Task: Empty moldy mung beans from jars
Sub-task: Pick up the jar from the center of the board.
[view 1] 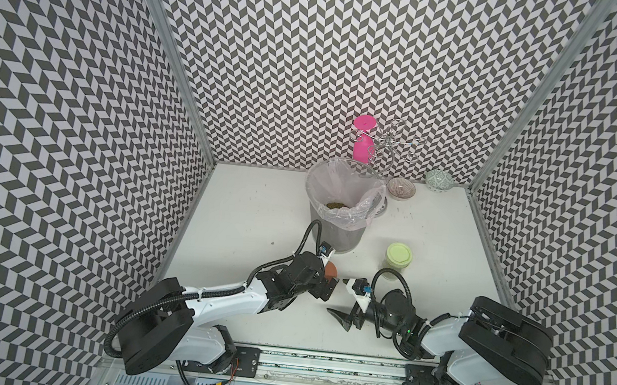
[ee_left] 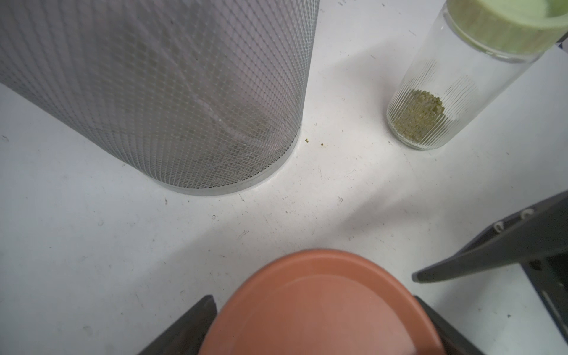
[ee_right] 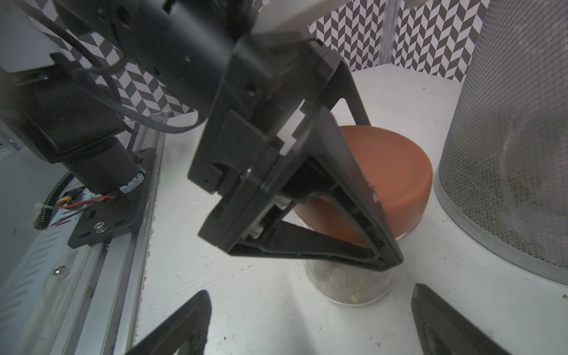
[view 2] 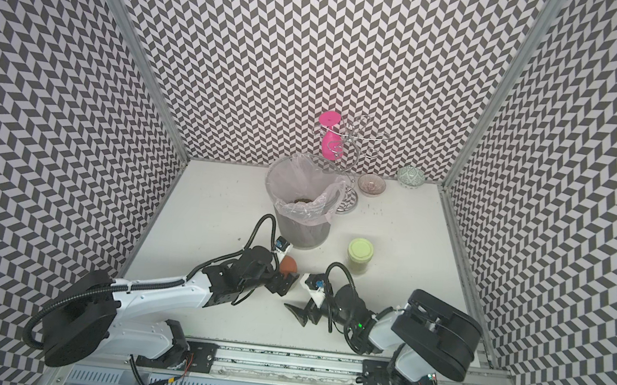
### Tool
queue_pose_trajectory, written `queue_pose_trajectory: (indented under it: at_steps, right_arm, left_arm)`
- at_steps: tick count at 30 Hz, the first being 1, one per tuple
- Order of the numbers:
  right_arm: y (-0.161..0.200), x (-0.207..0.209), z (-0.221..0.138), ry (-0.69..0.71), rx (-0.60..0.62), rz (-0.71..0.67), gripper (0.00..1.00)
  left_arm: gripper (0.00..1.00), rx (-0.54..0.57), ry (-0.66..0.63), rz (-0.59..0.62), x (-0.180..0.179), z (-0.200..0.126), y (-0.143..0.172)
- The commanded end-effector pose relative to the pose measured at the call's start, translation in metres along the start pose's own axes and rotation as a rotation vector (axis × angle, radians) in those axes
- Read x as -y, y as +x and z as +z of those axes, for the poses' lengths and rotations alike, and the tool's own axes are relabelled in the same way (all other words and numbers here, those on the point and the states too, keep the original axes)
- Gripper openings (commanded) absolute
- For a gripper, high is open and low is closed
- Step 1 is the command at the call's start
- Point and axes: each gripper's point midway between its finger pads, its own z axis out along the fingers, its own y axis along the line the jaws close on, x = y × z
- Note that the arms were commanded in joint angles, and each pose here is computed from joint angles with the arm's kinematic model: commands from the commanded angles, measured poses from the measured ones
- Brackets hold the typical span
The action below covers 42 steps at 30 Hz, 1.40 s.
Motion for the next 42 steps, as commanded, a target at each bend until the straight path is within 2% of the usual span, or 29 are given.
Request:
queue_pose_trajectory:
  at_steps: [1,8,12,13,20,29,42]
  right_arm:
    - [-0.036,0.006,0.002,0.026,0.156,-0.046,0.99]
    - [-0.039,0.003,0.003,0.010,0.225,-0.101,0.99]
    - [-0.041,0.004,-0.004,-0.014,0.301,-0.079,0.99]
    - [-0.044,0.005,-0.007,-0.021,0.330,-0.065,0.99]
    - [-0.037,0.006,0.002,-0.047,0.312,-0.053,0.99]
    - [-0.063,-0.006,0.011,-0.129,0.387,-0.079,0.99]
    - [-0.073,-0.028,0.016,-0.257,0.413,-0.082,1.00]
  left_arm:
    - [0.88,0.044,-0.004,-0.011,0.001,-0.002,-0.013]
    - [0.79,0.045,0.006,-0.033,0.000,-0.006,-0.009]
    - [0.76,0.039,0.021,-0.057,0.000,-0.008,-0.008]
    - [0.75,0.042,0.029,-0.068,-0.001,-0.009,-0.008]
    - [0.75,0.067,0.106,-0.130,0.000,-0.022,-0.011]
    - [0.75,0.067,0.183,-0.151,0.011,-0.030,-0.017]
    - [0.73,0.120,0.342,-0.207,0.026,-0.049,-0.031]
